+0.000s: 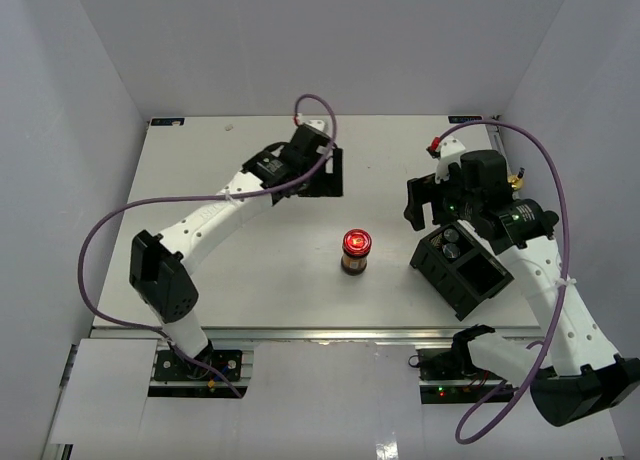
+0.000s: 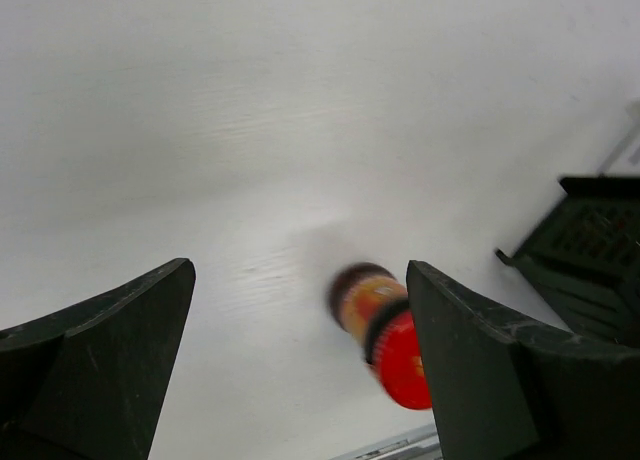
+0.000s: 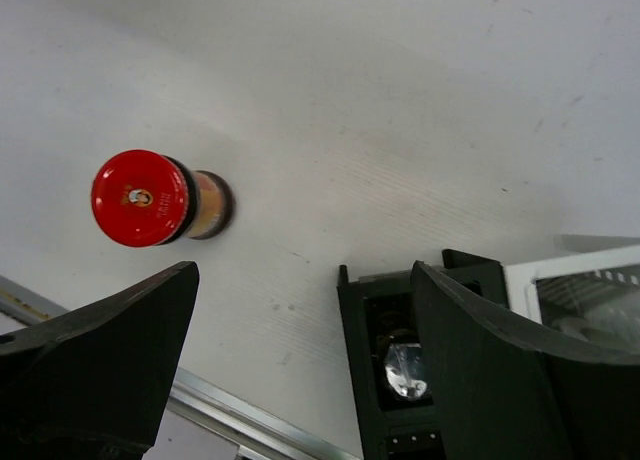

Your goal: Organize the condiment bottles

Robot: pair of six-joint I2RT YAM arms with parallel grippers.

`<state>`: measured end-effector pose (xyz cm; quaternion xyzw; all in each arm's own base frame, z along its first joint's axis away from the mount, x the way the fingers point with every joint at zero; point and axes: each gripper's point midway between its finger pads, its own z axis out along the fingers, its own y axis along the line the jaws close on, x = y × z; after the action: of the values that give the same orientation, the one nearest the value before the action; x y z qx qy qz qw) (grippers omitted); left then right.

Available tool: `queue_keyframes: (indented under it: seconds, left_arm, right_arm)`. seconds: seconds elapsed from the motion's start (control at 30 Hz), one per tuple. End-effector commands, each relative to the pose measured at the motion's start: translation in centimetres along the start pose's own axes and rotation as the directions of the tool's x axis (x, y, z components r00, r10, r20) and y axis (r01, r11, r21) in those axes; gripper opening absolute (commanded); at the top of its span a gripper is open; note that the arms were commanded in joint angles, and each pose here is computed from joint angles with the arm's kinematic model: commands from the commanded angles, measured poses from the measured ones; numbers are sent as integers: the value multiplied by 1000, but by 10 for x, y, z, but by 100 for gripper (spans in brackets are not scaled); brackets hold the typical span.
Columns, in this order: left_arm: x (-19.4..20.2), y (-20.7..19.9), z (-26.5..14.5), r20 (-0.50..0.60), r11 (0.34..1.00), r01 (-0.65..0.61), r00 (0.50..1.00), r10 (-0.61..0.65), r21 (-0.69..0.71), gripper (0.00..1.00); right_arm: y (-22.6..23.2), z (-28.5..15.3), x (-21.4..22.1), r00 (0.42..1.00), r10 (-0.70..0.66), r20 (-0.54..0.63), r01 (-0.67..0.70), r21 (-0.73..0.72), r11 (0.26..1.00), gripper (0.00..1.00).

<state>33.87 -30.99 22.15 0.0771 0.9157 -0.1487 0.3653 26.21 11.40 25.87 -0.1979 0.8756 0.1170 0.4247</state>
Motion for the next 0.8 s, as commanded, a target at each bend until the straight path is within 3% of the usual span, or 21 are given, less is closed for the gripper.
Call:
queue_keyframes:
  seconds: [0.0,0.17,0.3,0.5,0.77]
  left_arm:
    - [-21,77,-35,59,990,130,990,-126,-62,98]
    - [0,148,-56,104,964,241,968,-230,-109,98]
    - [18,174,-68,129,956,264,960,-248,-128,98]
    - [34,188,-77,136,954,265,960,-247,-139,98]
    - [43,191,-75,129,954,270,959,-254,-130,98]
  right_arm:
    - [48,15,-21,999,-15,49,25,-206,978,93]
    - [97,42,-8,994,-108,-24,99,-244,965,94]
    - [121,65,0,985,-154,-81,130,-241,962,95]
    - [119,92,23,961,-200,-193,172,-153,973,96]
    - [129,116,54,937,-230,-264,181,-196,964,95]
